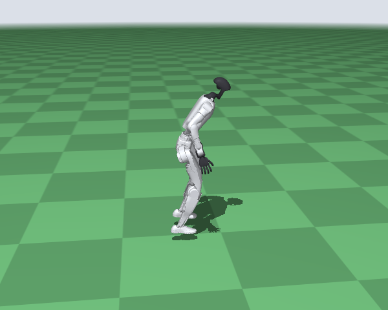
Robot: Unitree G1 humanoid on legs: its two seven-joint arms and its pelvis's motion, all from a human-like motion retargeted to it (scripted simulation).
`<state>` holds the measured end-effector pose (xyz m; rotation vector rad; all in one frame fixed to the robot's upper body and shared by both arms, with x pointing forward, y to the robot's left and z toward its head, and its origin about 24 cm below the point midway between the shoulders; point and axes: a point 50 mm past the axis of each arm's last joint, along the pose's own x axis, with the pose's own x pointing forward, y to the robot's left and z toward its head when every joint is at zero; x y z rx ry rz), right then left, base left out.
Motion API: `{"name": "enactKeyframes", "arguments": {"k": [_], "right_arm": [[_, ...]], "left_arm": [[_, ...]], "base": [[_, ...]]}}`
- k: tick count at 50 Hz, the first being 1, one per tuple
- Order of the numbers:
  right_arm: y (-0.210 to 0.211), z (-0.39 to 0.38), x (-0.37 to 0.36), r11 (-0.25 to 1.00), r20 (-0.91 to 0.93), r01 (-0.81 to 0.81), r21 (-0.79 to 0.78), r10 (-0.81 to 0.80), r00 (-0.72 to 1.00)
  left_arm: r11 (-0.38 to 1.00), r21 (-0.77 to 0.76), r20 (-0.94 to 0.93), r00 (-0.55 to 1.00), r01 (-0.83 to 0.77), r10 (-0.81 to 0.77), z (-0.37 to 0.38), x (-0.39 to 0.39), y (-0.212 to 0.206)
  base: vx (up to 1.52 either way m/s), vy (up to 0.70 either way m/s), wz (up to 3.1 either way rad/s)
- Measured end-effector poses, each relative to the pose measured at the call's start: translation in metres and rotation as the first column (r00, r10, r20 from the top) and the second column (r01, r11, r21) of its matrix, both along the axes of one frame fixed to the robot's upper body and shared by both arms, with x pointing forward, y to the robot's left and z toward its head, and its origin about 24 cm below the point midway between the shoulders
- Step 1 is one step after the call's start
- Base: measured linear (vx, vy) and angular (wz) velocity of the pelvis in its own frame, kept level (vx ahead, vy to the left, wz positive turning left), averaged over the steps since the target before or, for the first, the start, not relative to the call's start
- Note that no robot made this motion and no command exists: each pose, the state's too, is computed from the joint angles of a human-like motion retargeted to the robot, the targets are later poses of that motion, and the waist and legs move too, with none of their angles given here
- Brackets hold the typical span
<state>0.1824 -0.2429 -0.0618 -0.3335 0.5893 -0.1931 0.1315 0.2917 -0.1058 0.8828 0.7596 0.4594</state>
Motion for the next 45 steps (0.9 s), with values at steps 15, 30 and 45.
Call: {"name": "enactKeyframes", "arguments": {"k": [15, 30, 45], "right_arm": [[-0.053, -0.088, -0.196, 0.974, -0.866, 0.212, -0.084, -0.176, 0.468], [-0.066, -0.039, -0.001, 0.977, -0.494, 0.212, 0.001, -0.184, 0.85], [0.038, -0.033, 0.066, 0.959, -0.303, -0.232, -0.166, 0.174, 0.937]], "left_arm": [[0.786, 0.038, -0.826, 0.423, -0.617, 0.372, -0.023, -0.288, -0.028], [0.892, -0.311, -0.085, 0.945, -0.327, 0.317, -0.001, 0.016, 0.025], [0.92, -0.365, 0.054, 0.989, 0.146, -0.135, 0.005, 0.08, -0.056]], "base": [[0.31, -0.05, -0.22], [-0.01, 0.05, 0.29], [-0.26, -0.11, -0.03]]}}
